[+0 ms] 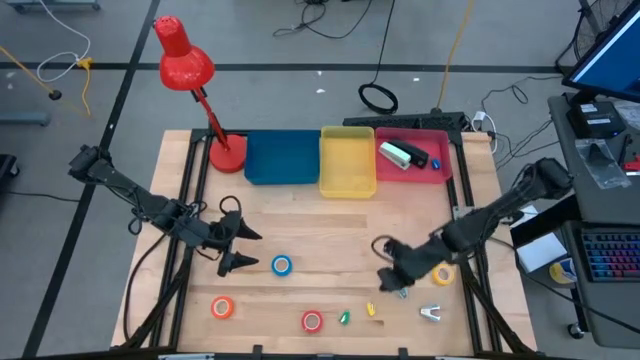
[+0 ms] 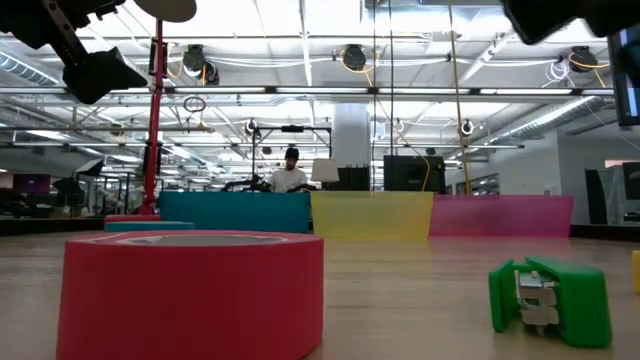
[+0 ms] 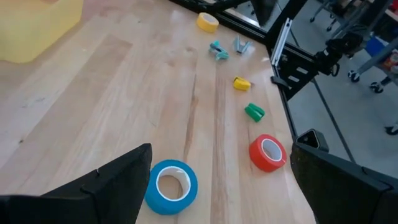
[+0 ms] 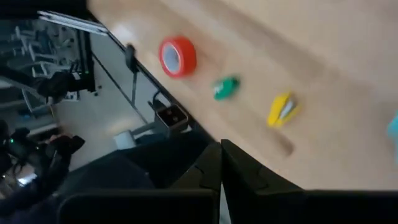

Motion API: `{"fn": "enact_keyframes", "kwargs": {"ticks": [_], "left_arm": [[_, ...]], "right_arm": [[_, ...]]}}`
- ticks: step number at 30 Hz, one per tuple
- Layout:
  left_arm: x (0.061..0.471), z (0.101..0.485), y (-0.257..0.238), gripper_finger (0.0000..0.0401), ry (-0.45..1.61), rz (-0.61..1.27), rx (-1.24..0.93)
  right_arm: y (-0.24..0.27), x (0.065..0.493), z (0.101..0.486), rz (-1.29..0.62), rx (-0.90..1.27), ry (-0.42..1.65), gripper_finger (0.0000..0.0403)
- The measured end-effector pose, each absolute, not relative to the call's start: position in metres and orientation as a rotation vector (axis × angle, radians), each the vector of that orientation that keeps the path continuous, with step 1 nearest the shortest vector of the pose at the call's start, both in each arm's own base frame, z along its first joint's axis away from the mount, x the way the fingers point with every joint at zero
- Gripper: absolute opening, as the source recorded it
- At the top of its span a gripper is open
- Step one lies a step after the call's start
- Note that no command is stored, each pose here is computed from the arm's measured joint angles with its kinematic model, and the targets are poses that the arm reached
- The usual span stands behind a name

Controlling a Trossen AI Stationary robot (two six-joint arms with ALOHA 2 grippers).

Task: Pick and place Stapler, Stapler remover, tape
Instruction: Put the yellow stapler into the pink bin

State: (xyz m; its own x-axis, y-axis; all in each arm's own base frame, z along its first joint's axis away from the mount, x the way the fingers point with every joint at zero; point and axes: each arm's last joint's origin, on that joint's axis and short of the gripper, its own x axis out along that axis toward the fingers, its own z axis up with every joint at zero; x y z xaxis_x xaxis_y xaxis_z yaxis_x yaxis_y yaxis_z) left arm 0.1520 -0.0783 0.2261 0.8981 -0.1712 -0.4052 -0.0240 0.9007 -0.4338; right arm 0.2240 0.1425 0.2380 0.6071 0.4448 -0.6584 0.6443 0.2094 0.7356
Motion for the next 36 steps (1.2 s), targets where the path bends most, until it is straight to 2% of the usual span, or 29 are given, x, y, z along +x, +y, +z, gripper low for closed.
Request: {"fn": "enact_keyframes", "kwargs": {"ticks": [8,17,22,32,36], "left_arm": [[0.152,0.226,-0.078,0.0379,0.454,-0.071,-0.444],[0.152,0.226,-0.078,0.0379,0.454,-0.066,-0.466],[0.152,0.226,-0.078,0.0379,0.455,-0.064,-0.474],[0.152,0.226,-0.078,0.0379,0.454,-0.064,-0.478],[0.152,0.226,-0.078,0.0379,0.453,-0.064,-0.480]], "right_arm": [[0.178,0.218,0.213,-0.361,1.638,1.119,0.0000],[0.190,0.216,0.196,-0.320,1.466,1.160,0.0000],[0.190,0.221,0.196,-0.281,1.386,1.058,0.0000],[0.198,0.232,0.214,-0.191,1.469,0.705,0.0004],[0.205,0.235,0.232,-0.158,1.442,0.638,0.0004]]}}
